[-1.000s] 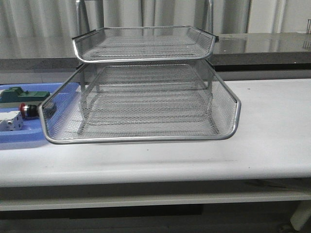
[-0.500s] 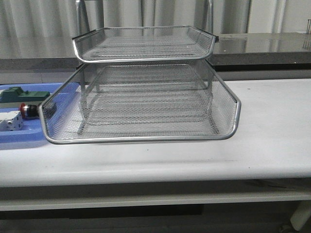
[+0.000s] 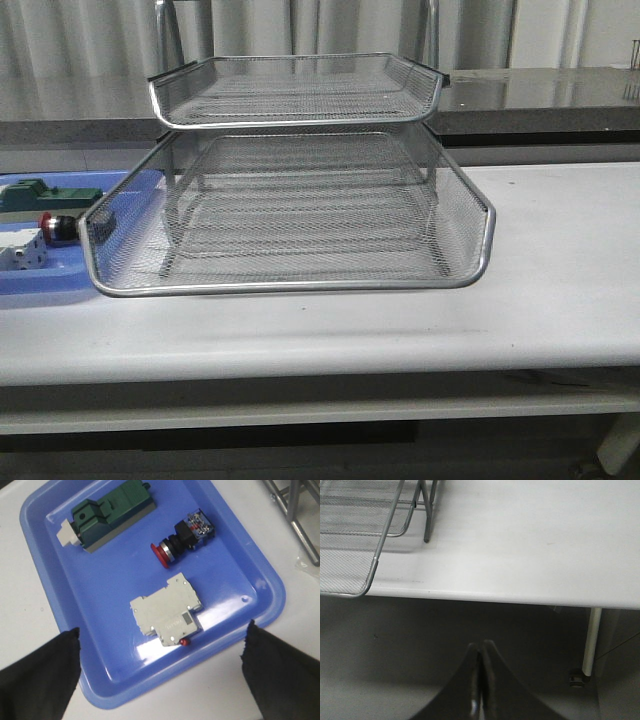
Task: Place button on rack with both arms
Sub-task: 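Lower the left gripper into the blue tray and grasp the red button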
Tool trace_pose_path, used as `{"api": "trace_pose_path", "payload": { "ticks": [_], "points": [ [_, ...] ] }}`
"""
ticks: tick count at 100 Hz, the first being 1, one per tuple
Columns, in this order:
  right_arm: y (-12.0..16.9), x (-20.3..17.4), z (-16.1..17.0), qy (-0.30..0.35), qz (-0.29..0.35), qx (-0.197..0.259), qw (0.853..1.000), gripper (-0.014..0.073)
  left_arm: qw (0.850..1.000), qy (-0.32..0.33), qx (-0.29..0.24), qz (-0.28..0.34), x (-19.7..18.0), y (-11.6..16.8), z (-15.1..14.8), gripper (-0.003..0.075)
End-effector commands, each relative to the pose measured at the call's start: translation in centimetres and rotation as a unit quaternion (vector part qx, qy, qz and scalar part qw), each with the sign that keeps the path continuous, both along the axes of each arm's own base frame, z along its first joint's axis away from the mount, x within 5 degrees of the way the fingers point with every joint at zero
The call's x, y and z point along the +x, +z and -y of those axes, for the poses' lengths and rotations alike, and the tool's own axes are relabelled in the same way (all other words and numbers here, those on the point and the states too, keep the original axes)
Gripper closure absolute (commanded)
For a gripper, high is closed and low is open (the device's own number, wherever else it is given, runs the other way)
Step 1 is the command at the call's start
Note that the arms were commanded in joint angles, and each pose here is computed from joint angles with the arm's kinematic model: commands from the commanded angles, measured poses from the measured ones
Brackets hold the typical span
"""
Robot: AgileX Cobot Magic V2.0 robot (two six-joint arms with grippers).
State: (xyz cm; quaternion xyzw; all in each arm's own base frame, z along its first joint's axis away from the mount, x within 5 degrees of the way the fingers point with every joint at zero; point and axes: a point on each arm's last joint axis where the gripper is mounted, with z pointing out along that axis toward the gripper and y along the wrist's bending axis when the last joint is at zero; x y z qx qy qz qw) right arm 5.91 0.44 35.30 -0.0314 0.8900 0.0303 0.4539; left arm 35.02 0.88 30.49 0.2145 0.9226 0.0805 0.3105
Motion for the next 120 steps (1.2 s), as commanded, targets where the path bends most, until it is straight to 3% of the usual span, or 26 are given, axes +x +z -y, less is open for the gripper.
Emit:
{"api": "trace_pose_path", "payload": {
  "ticks": [1, 41, 58, 80, 120],
  "points": [
    [1.4, 0.2, 0.1, 0.000, 0.044, 0.000, 0.999, 0.0664, 0.999, -0.011, -0.005, 0.053, 1.3, 2.5, 0.6, 0.0101],
    [1.4, 0.2, 0.1, 0.000, 0.044, 0.000, 0.999, 0.0664, 0.992, -0.117, 0.042, -0.005, 9.3, -0.5, 4.3, 0.0101],
    [1.4, 0.2, 0.1, 0.000, 0.044, 0.000, 0.999, 0.0664, 0.989, -0.131, 0.060, -0.022, 11.9, -2.3, 5.1, 0.0101],
    [1.4, 0.2, 0.1, 0.000, 0.044, 0.000, 0.999, 0.0664, 0.986, -0.134, 0.087, -0.050, 14.0, -4.4, 5.0, 0.0101],
    [1.4, 0.2, 0.1, 0.000, 0.044, 0.000, 0.999, 0.0664, 0.983, -0.138, 0.089, -0.077, 15.3, -7.8, 5.0, 0.0101]
  ]
}}
